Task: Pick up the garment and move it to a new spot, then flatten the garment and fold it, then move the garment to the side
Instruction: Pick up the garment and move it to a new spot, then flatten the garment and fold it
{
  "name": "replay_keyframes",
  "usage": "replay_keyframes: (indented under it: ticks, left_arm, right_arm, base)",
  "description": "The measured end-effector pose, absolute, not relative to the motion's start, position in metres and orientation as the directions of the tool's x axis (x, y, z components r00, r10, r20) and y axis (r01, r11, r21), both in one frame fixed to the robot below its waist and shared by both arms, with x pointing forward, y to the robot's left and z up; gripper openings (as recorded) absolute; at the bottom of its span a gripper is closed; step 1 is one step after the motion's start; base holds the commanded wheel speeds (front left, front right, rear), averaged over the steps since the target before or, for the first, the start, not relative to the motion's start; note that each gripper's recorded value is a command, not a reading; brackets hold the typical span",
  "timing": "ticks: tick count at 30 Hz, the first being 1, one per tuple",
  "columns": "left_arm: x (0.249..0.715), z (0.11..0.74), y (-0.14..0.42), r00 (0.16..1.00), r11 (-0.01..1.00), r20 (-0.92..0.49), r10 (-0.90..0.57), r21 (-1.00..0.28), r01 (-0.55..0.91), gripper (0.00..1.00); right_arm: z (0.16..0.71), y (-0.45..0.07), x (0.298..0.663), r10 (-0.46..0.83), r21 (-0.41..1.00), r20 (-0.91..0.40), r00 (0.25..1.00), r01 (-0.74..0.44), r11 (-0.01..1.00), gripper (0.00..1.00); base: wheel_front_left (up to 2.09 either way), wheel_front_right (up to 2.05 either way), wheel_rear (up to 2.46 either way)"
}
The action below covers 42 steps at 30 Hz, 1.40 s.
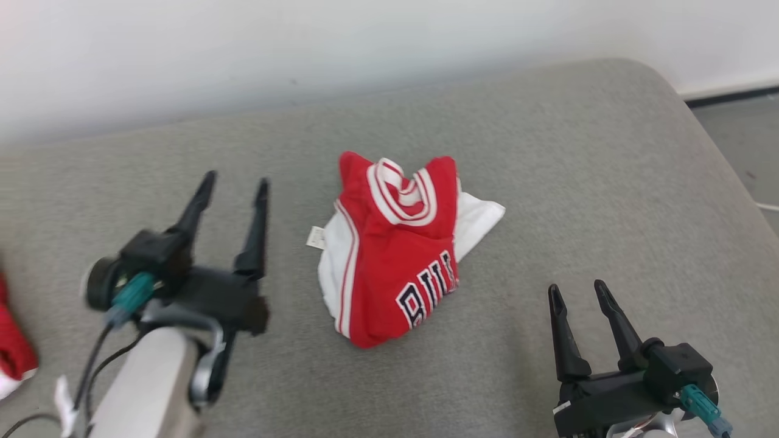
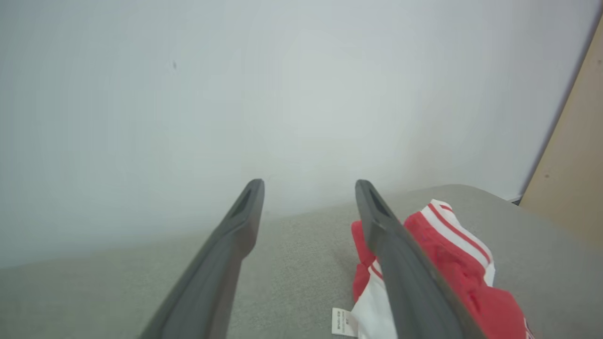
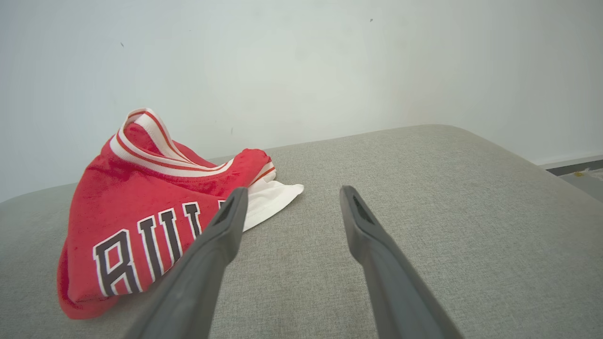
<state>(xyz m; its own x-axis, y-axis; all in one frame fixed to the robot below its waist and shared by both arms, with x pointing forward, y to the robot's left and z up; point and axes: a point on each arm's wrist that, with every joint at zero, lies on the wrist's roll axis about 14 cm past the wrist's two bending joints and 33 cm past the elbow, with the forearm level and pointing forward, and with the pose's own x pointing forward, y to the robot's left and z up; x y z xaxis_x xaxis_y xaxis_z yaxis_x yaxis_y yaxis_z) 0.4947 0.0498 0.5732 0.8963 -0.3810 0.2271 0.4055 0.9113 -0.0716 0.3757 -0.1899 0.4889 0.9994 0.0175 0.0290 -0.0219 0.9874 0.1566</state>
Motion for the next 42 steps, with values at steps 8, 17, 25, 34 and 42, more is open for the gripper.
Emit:
replay_keyframes:
  ticks: [8,17,25,34,42]
  left_arm:
    - [0.460,0.575,0.140,0.954,0.980,0.238,-0.183,-0.038,0.197,1.00]
    - [0.409,0.553,0.182,0.980,0.996,0.189,-0.070,-0.048,0.080,1.00]
    - [0.386,0.537,0.184,0.988,0.992,0.151,-0.036,-0.113,0.054,1.00]
    - [0.379,0.530,0.184,0.990,0.991,0.138,-0.038,-0.126,0.055,1.00]
    - [0.376,0.529,0.182,0.989,0.989,0.136,-0.050,-0.132,0.068,1.00]
  right_arm:
    - [0.502,-0.166,0.378,0.092,0.136,0.070,0.993,-0.100,0.986,1.00]
    - [0.511,-0.152,0.375,0.135,0.122,0.099,0.986,-0.146,0.982,1.00]
    - [0.500,-0.146,0.367,0.151,0.121,0.064,0.986,-0.158,0.980,1.00]
    - [0.494,-0.147,0.362,0.153,0.119,0.042,0.987,-0.157,0.980,1.00]
    - [0.495,-0.147,0.359,0.155,0.119,0.039,0.987,-0.158,0.980,1.00]
  base:
    - [0.00,0.00,0.00]
    - [0.00,0.00,0.00]
    - [0.00,0.00,0.00]
    - [0.00,0.00,0.00]
    - [0.00,0.00,0.00]
